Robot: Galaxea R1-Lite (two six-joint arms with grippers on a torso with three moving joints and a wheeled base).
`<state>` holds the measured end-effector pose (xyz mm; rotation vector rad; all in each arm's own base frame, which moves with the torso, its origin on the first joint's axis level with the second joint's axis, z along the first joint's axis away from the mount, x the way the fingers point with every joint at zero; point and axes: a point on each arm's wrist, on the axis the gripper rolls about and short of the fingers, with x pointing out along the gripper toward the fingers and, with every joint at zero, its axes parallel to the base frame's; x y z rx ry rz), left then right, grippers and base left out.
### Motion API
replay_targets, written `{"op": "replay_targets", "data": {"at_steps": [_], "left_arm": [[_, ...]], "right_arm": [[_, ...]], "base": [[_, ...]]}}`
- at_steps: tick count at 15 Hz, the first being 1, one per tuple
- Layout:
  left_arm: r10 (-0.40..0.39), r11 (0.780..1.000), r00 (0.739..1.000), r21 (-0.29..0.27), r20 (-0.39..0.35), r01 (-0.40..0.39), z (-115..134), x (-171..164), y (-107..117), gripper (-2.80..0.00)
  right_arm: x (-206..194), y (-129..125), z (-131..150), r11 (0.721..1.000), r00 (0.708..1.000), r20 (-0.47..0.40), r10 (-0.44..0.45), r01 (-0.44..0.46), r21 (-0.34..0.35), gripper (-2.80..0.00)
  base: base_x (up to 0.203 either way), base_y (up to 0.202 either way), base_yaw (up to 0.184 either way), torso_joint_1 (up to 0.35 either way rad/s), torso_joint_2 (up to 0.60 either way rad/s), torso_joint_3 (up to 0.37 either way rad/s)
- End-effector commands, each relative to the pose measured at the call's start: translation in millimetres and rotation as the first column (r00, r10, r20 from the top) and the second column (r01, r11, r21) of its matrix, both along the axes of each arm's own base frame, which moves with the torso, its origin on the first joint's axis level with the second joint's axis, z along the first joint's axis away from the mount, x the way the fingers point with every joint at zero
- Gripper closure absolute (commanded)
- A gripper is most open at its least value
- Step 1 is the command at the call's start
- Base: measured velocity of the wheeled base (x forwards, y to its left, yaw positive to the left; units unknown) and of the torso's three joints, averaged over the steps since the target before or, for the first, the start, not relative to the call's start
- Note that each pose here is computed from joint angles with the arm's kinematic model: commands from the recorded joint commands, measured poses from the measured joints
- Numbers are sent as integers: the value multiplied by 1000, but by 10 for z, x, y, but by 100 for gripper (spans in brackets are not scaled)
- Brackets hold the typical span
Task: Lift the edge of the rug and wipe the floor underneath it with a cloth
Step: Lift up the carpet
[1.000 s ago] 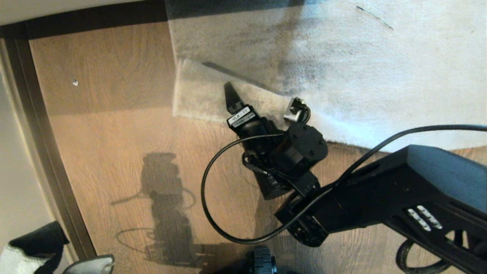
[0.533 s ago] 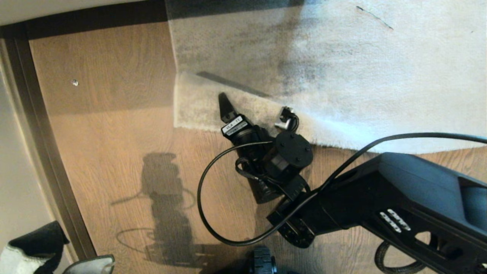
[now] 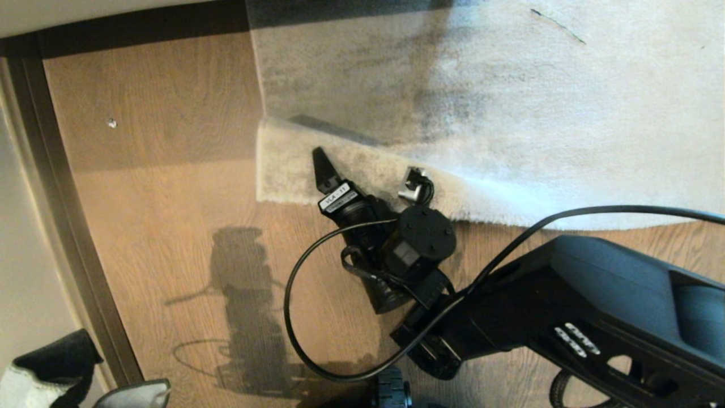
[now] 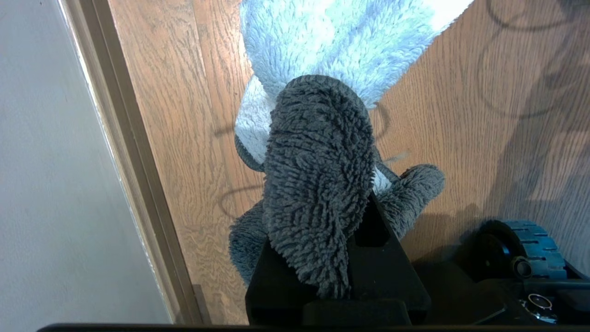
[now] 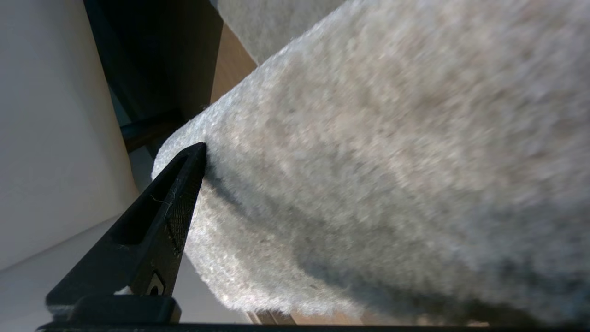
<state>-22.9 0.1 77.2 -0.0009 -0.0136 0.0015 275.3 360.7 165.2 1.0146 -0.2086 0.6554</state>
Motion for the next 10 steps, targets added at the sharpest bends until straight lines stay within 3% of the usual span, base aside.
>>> {"op": "replay_targets", "data": {"at_steps": [1,3,4,10], "left_arm": [[0,1000,1000,-1,0,0,0,0,0,0],[0,1000,1000,-1,0,0,0,0,0,0],[0,1000,1000,-1,0,0,0,0,0,0],[0,1000,1000,-1,0,0,0,0,0,0]], "right_arm": [[-37,34,-23,1000,1000,-1,9,-9,5,-280],[-40,41,-38,1000,1000,-4,8,-8,2,-280],[-45,45,-40,1000,1000,-4,10,-10,1,0],[-82,42,-17,1000,1000,10,19,-19,18,0]], "base": [[0,0,0,0,0,0],[0,0,0,0,0,0],[0,0,0,0,0,0],[0,0,0,0,0,0]]}}
